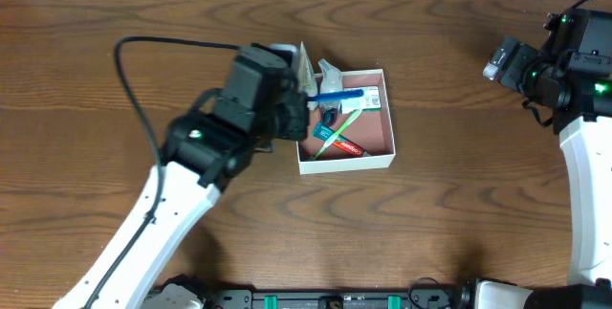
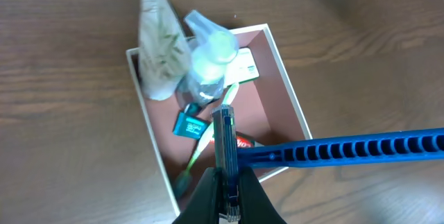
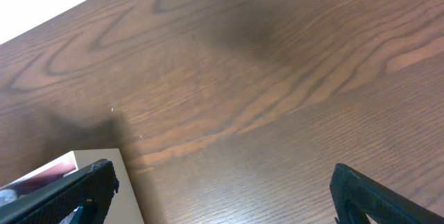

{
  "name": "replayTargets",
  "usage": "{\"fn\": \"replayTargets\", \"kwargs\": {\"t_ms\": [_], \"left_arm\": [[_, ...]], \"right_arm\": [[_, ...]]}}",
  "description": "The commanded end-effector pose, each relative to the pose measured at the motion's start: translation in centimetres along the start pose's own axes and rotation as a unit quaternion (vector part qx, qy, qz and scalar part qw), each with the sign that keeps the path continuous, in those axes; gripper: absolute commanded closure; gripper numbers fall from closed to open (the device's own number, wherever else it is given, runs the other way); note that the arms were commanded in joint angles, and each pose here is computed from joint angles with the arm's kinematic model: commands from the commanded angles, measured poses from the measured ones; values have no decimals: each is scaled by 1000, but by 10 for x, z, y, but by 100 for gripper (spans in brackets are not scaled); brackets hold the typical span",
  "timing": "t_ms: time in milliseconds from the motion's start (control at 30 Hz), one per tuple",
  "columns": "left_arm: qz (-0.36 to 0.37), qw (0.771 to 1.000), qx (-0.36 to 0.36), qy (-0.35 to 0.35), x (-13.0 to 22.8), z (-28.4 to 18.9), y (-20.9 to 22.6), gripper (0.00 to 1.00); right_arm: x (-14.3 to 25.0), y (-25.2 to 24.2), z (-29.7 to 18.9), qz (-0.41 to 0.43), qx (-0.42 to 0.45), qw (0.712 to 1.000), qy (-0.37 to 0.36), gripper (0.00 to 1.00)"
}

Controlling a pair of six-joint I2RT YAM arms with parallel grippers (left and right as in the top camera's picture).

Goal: Pack container
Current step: 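Carry the blue razor with the left gripper over the box, then lower the razor into the box and open the left gripper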

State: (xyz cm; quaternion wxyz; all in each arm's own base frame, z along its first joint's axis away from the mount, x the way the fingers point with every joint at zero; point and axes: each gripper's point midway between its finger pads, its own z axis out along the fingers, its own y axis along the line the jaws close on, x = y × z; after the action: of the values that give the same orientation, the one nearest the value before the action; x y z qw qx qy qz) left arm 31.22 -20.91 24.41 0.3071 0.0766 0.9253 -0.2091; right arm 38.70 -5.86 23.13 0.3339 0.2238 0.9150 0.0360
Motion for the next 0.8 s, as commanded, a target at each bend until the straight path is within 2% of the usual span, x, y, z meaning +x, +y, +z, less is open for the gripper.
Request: {"fn": "replayTargets", "kwargs": {"t_ms": [0,33,100,167,267,767], "left_arm": [[-10,1000,-21,2,1,18,-3,93],[-9,1000,-19,5,3,24,-6,93],[-3,1000,-17,13,6,35,-11,83],[1,1000,-17,21,10,45,-14,64],[2,999,-19,28,12,54,-13,52],[2,999,-23,35,18,37,-11,50]], "right_arm": [[-5,0,-4,-3,-2,1000,-7,1],[-5,0,-4,-3,-2,1000,-7,1],[-5,0,-4,-3,-2,1000,-7,1],[-5,0,-4,-3,-2,1000,-7,1],[-5,0,-4,-3,-2,1000,-7,1],[-5,0,-4,-3,-2,1000,-7,1]]}}
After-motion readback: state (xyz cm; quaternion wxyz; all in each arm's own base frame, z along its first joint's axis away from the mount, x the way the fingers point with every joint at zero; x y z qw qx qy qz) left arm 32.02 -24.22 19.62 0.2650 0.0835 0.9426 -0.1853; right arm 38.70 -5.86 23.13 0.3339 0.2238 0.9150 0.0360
